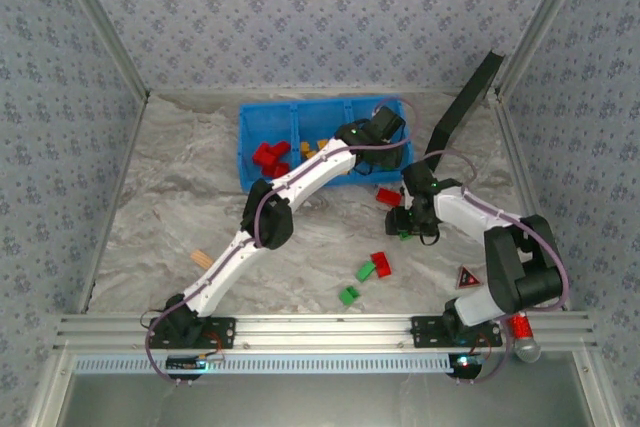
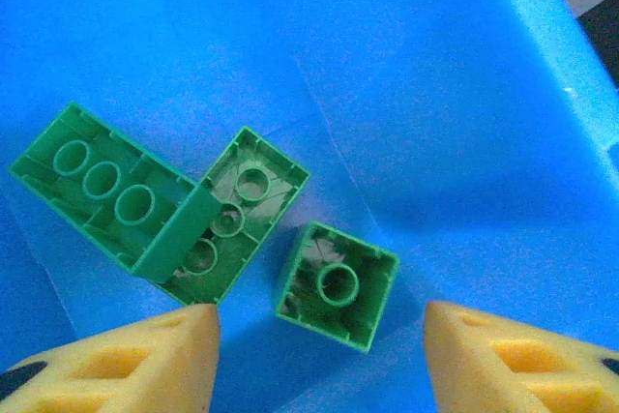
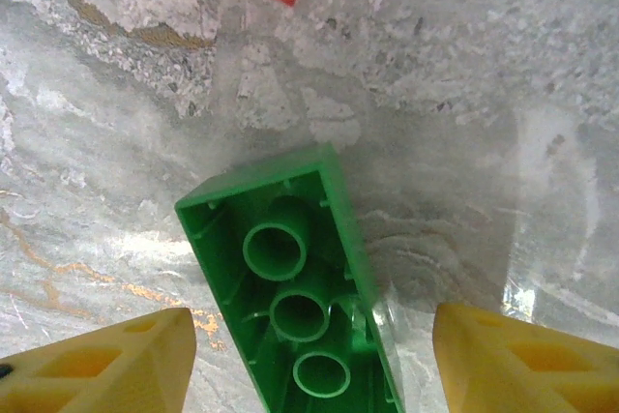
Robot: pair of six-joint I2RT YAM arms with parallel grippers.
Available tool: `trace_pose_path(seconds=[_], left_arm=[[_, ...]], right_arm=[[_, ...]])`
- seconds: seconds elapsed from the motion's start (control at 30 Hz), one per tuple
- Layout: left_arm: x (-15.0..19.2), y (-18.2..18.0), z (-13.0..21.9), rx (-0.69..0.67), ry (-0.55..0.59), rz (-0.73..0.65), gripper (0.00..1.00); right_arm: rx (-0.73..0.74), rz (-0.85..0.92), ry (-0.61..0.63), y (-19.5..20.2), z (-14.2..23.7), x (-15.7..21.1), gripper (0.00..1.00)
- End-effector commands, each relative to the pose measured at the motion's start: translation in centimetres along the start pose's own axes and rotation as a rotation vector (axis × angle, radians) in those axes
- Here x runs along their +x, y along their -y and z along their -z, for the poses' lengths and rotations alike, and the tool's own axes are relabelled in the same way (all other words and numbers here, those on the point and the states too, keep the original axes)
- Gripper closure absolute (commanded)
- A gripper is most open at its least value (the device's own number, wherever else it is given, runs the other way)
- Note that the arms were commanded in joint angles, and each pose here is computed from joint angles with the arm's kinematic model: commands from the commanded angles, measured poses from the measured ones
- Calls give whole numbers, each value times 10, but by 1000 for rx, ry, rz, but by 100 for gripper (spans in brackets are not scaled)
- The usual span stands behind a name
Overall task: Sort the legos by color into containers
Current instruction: Pick up the lego from the middle-right of the table, then place the lego in the container.
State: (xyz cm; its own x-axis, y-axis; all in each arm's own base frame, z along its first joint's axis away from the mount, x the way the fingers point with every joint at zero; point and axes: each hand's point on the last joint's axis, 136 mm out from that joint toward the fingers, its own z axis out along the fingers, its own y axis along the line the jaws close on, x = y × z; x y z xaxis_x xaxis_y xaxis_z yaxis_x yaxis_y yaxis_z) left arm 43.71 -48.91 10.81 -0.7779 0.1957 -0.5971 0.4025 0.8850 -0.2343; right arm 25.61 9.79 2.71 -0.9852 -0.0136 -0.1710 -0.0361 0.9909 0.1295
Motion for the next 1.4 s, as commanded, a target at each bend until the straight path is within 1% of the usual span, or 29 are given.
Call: trace_pose_path(seconds=[0.0, 0.1, 0.17, 0.37, 0.47, 0.53, 0.57, 0.63, 0.7, 0.73, 0.77, 0.87, 0.9, 1.0, 1.03, 1.07, 1.1, 1.13, 1.23, 1.37], left_arm=[[-46, 24, 66, 76, 119, -31, 41], [-61, 34, 94, 111, 163, -46, 41], [-68, 40, 112, 140, 183, -55, 40], [-78, 49, 154, 174, 219, -109, 37], [-77, 44, 173, 162, 215, -148, 35], [-76, 37, 188, 134, 229, -195, 30], [-76, 30, 198, 111, 249, -208, 28], [-75, 21, 217, 107, 300, -222, 21], [-74, 10, 240, 121, 373, -219, 10], [-69, 4, 245, 130, 384, -221, 3], [-67, -1, 257, 147, 417, -218, 1], [-60, -14, 294, 194, 485, -222, 1], [-56, -21, 305, 178, 508, -214, 1], [-47, -45, 333, 121, 567, -153, 1], [-44, -54, 340, 97, 587, -119, 1], [-40, -70, 346, 46, 599, -53, 1], [-34, -92, 352, -29, 614, 44, 1], [-28, -107, 357, -66, 632, 110, 1], [-8, -112, 364, 21, 632, 64, 1], [25, -123, 371, -4, 553, 11, 1]], right_arm=[[23, 3, -7, 0, 0, -4, 38], [26, 8, -13, -2, -4, -6, 43], [27, 13, -22, -4, -6, -6, 49], [43, 41, -27, -11, -1, -4, 65], [55, 56, -14, -12, 12, -3, 70], [56, 53, 14, -14, 28, -5, 73], [50, 50, 39, -15, 40, -8, 73], [53, 54, 89, -16, 62, -16, 74], [52, 66, 154, -18, 85, -30, 74], [55, 70, 177, -19, 93, -37, 74], [59, 82, 210, -20, 103, -48, 75], [37, 132, 290, -30, 121, -83, 75], [30, 154, 329, -37, 134, -102, 75], [42, 197, 363, -47, 139, -141, 75], [41, 206, 363, -50, 135, -151, 75], [40, 219, 365, -55, 131, -162, 75], [41, 227, 364, -58, 125, -173, 75], [39, 232, 366, -61, 121, -181, 75], [45, 245, 342, -67, 98, -205, 75], [54, 258, 288, -73, 65, -225, 75]])
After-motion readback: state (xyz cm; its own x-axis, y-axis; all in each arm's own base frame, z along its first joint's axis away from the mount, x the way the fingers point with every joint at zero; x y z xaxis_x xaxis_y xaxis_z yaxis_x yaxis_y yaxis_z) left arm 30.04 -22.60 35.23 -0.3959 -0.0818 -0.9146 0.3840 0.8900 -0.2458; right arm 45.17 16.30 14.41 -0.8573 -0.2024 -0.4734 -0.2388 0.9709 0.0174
